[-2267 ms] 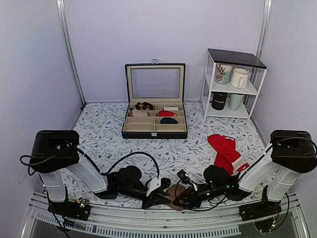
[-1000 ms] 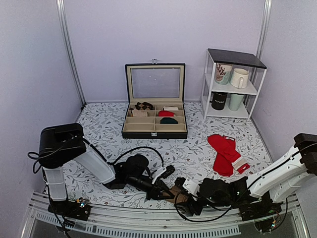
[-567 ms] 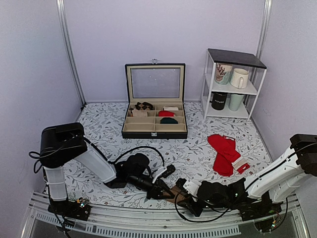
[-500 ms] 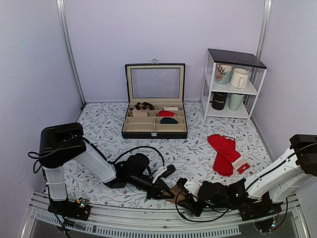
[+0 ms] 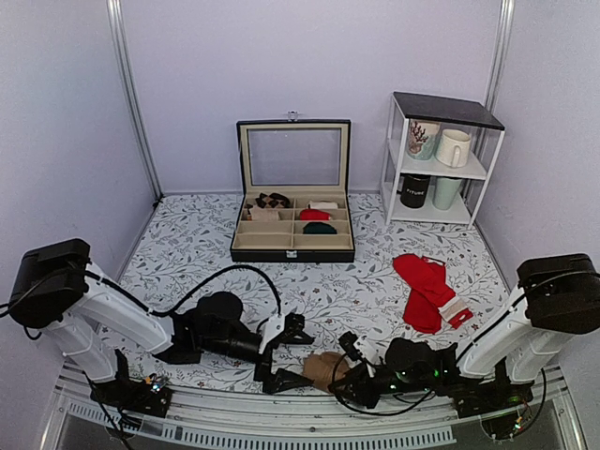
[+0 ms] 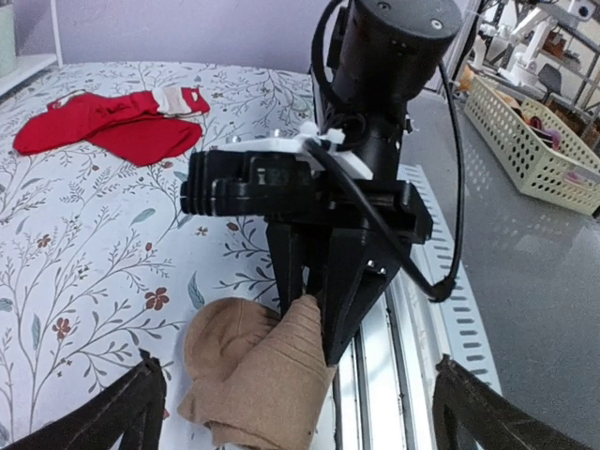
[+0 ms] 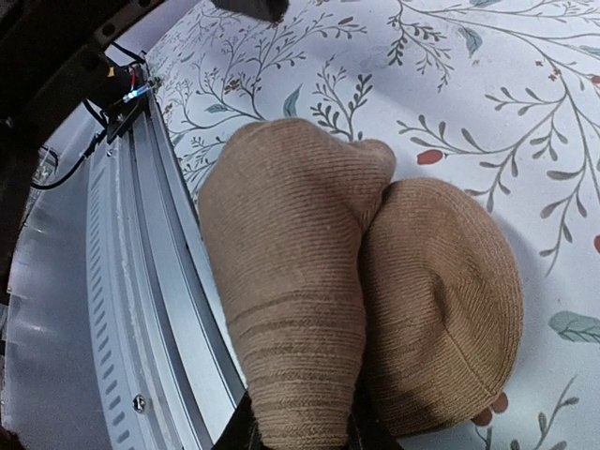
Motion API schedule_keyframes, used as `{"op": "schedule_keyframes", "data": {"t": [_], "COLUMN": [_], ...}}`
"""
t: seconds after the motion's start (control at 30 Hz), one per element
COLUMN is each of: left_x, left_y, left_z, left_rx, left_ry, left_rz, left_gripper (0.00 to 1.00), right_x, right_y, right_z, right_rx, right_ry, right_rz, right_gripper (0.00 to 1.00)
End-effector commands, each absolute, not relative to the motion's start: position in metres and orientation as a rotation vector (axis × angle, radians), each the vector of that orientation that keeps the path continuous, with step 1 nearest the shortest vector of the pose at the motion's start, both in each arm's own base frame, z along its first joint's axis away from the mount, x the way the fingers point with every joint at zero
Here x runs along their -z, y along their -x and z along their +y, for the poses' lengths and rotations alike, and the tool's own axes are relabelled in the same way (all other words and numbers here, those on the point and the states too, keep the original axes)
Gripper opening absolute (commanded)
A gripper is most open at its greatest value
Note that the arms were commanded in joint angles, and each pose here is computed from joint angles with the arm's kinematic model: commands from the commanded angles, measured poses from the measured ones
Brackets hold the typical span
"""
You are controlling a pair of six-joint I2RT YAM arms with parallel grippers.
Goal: Roll the socks
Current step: Roll a pair of socks at the center of the board.
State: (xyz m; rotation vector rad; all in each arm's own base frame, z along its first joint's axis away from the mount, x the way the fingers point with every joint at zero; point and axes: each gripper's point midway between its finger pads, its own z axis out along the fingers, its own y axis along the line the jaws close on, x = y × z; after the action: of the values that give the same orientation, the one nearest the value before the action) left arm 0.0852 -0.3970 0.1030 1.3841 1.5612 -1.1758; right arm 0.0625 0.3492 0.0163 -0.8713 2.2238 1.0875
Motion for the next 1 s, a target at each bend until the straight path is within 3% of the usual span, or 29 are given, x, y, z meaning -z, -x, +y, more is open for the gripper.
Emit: {"op": "schedule_keyframes", "data": {"t": [0.0,0.2,0.23,0.33,0.37,0.53,0.97], "left_x": [-0.087,-0.075,-0.076,-0.082,-0.082,-0.071,-0.018], "left_y": [-0.071,-0.066,-0.065,-0.063,-0.063,-0.063,-0.057], "left_z": [-0.388,-0.382,-0.383,-0.39,-0.392,-0.394,-0.392], "left_rx": [1.159,1.156,1.162,1.187,1.186,1.171,1.173], "left_ry": [-1.423,-1.419,-1.424,-1.453,-1.467,-1.488,-1.559], "left_rz": [1.512,1.517,1.51,1.491,1.494,1.517,1.689], "left_gripper": [0.99,0.99,0.94,0.61,0.59,0.68,0.65], "right_x": [0.053,0.06,0.059,0.058,0.058,0.06,0.061], "right_y": [-0.044,-0.038,-0.038,-0.039,-0.04,-0.039,-0.035], "right_z": [0.305,0.305,0.305,0.304,0.303,0.302,0.302], "right_rx": [-0.926,-0.949,-0.951,-0.952,-0.951,-0.947,-0.97], "right_ry": [0.943,0.948,0.949,0.942,0.94,0.948,0.968], "right_rz": [2.528,2.569,2.569,2.568,2.568,2.579,2.596], "right_gripper": [0.2,0.2,0.2,0.2,0.2,0.2,0.2]}}
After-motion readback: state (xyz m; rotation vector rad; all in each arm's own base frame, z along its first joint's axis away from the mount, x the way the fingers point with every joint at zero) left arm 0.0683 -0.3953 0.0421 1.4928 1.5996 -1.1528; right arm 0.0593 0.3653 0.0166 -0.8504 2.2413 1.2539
